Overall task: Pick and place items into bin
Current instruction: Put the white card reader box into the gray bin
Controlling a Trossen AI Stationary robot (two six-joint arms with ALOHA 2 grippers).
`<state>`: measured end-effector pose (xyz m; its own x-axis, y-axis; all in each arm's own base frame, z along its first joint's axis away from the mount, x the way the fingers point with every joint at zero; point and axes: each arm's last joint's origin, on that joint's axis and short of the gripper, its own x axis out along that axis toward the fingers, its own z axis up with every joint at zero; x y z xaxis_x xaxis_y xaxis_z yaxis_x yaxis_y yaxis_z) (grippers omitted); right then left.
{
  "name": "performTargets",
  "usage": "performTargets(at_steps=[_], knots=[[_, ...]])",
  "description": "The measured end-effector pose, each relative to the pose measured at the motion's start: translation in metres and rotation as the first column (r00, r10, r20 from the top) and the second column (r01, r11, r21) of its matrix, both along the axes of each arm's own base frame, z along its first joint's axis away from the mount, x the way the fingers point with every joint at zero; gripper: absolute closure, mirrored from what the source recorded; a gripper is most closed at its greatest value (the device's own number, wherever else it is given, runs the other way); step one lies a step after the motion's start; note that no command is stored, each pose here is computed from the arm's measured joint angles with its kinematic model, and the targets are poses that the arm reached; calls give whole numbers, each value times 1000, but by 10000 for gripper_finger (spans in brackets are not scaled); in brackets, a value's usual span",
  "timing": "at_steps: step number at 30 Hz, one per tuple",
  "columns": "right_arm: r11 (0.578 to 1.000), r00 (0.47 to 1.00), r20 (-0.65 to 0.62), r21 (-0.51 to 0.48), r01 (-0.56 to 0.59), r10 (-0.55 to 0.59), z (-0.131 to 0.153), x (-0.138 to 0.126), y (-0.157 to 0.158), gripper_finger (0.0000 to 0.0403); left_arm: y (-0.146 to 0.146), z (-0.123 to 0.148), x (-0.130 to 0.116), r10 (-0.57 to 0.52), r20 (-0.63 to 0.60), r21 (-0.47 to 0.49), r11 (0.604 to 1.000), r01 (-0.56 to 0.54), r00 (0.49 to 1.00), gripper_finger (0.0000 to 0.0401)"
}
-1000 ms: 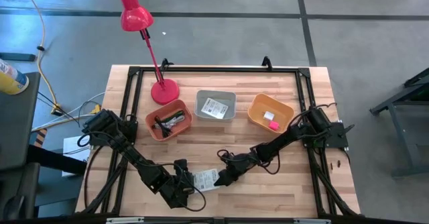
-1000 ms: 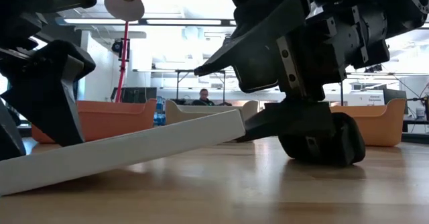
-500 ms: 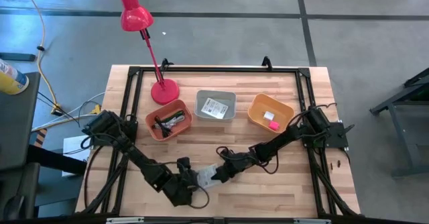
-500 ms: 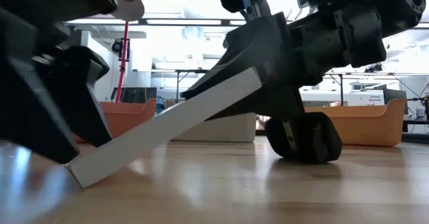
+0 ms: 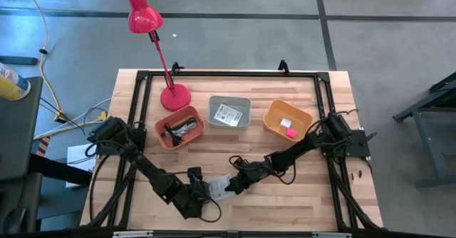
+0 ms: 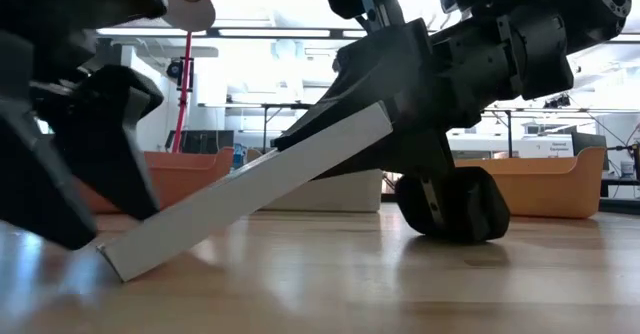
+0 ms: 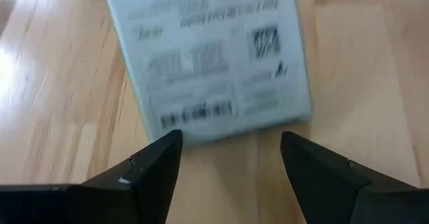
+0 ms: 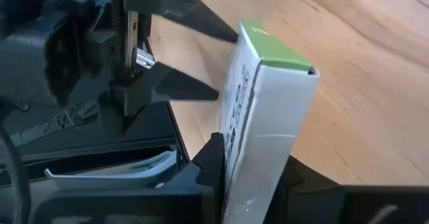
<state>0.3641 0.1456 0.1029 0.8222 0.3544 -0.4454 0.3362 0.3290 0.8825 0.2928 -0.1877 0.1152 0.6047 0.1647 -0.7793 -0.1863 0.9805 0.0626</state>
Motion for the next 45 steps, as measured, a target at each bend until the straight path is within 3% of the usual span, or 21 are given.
performTargets(at_steps=[6, 26, 34, 41, 45], knots=[[999, 999, -11, -17, -33, 32, -1, -1, 0, 349, 7, 0, -4, 8, -63, 22, 1000, -6, 998, 153], [997, 997, 11, -9, -75, 75, 0, -2, 2, 330, 15, 2, 4, 40, -28, 19, 999, -40, 999, 153], [997, 997, 19, -10, -75, 75, 1, -1, 2, 353, 16, 2, 5, 44, -35, 6, 999, -44, 998, 153], [996, 998, 19, -54, -64, 65, 7, -3, -1, 346, 20, 1, -3, 158, -107, -31, 986, -162, 982, 153], [996, 998, 22, -76, -57, 59, 12, -2, -6, 349, 22, 4, -6, 153, -133, -30, 987, -159, 979, 153]])
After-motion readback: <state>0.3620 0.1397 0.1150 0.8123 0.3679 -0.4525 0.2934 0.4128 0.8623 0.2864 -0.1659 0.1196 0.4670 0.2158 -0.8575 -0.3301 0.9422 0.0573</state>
